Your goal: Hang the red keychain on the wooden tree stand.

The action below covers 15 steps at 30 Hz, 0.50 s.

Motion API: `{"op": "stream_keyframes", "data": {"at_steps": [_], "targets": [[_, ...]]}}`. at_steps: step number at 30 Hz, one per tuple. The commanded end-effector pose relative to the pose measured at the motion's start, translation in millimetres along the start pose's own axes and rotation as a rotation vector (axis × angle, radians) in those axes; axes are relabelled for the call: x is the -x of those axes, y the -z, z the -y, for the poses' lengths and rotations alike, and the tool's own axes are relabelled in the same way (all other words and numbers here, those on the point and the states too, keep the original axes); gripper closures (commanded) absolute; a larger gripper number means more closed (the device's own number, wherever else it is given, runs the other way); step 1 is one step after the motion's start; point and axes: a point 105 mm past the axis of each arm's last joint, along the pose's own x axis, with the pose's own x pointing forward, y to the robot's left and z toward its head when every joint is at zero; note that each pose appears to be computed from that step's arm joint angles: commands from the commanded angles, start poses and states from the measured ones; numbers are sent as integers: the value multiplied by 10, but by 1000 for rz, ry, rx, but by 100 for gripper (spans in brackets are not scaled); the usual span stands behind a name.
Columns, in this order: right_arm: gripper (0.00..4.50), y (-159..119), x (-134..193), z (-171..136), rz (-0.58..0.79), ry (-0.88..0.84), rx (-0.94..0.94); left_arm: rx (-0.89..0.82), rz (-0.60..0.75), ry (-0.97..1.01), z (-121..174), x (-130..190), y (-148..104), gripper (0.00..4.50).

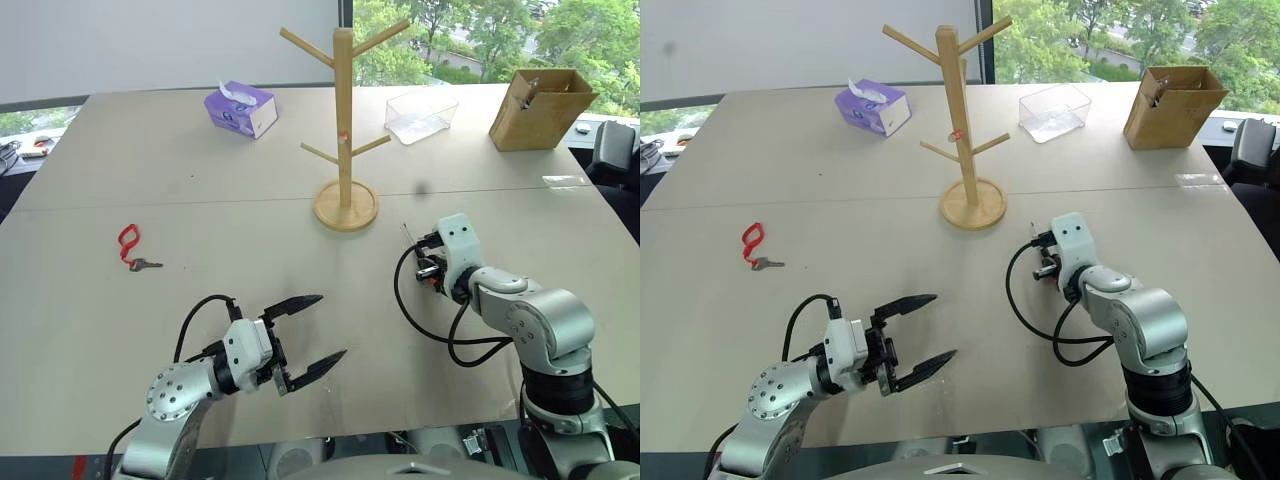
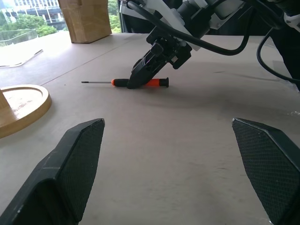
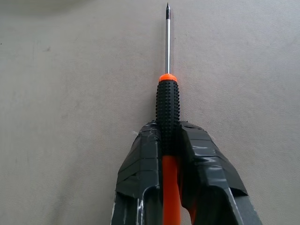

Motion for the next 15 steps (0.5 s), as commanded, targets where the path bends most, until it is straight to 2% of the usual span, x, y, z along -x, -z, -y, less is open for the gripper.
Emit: {"op": "stream_keyframes", "data": {"at_steps": [1,5,8,9,12,15], "targets": [[441,-32,4,0,22,-12,3,-18,13,-1,-8,18,-31,0],[441,-503,123,178,251,41,14,-16,13,-23,-34,30,-14,0],[441,-717,176,650,336,197,-26,-14,17,-31,-18,11,-11,0],[441,-756,192,772,353,230,-44,-13,19,-35,-15,6,-12,0],[441,-783,246,1388,351,388,-78,-9,26,-51,-27,-28,-12,0],[441,-645,240,1921,294,483,-172,-12,31,-61,-49,-65,-31,0]]}}
